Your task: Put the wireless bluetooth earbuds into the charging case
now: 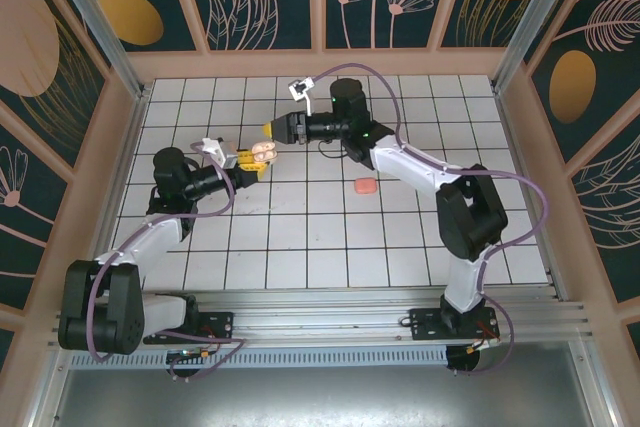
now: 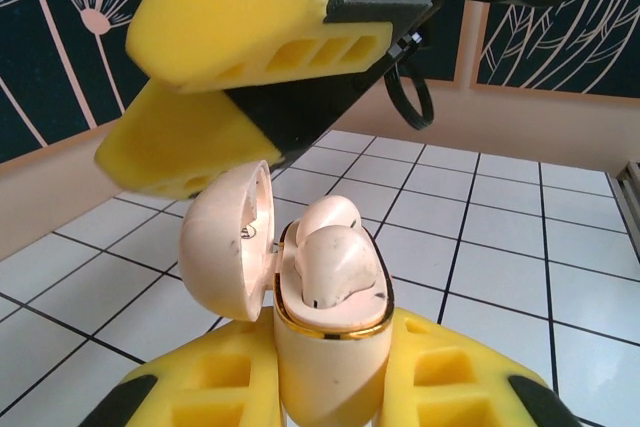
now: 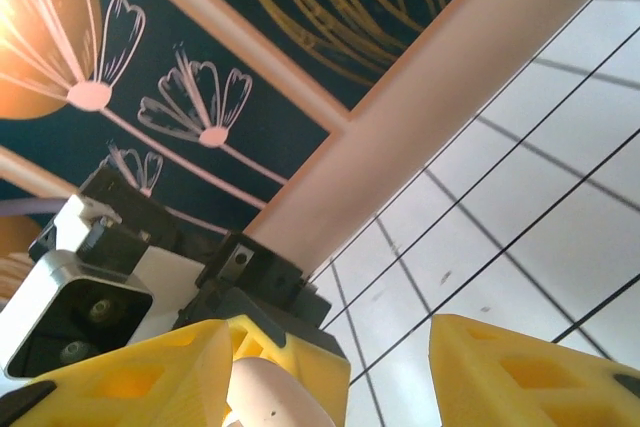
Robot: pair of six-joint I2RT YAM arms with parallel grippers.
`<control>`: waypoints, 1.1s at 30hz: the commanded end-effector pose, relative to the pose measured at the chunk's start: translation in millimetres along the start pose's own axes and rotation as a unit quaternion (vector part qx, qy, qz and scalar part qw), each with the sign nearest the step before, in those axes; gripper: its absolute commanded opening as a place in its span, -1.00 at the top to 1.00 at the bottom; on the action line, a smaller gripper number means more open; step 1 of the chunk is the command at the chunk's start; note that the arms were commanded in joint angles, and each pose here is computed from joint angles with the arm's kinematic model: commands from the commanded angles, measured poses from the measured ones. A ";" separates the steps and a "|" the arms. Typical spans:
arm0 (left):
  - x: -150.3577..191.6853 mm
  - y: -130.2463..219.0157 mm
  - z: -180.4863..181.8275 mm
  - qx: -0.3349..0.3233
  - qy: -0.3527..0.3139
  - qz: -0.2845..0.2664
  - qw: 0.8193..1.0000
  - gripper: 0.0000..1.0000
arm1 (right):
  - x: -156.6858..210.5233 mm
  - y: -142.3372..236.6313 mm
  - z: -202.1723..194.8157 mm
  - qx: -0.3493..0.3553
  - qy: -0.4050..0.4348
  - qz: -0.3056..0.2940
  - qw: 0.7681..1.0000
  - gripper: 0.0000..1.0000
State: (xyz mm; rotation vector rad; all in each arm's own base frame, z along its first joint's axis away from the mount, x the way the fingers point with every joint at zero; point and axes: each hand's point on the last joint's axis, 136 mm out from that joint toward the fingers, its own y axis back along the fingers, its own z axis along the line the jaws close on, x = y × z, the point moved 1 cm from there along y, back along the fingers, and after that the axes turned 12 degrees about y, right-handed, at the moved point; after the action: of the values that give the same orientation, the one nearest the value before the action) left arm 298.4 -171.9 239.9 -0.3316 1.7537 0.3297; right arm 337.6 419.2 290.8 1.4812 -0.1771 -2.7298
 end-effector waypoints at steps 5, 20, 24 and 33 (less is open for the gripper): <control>-14.6 -0.1 -6.0 0.008 -0.028 -0.007 1.000 0.75 | 2.1 -4.6 35.1 -0.076 0.005 0.024 0.997 -0.08; -12.5 0.6 11.0 -0.046 0.013 -0.003 0.999 0.77 | -0.2 41.8 53.6 -0.009 0.016 -0.034 0.999 0.05; -18.2 -4.5 19.0 -0.063 0.058 -0.002 0.996 0.78 | 1.9 86.9 -8.9 0.168 -0.073 -0.106 0.977 0.07; -12.8 -57.3 11.7 -0.097 0.231 0.050 0.967 0.82 | 75.3 206.7 -80.1 0.445 -0.224 -0.171 0.850 0.08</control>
State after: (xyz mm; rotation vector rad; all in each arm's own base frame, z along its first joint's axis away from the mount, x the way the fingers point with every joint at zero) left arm 327.0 -209.4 254.6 -0.4302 2.0296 0.4638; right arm 358.9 235.7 214.8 1.0228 -1.1948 -3.3972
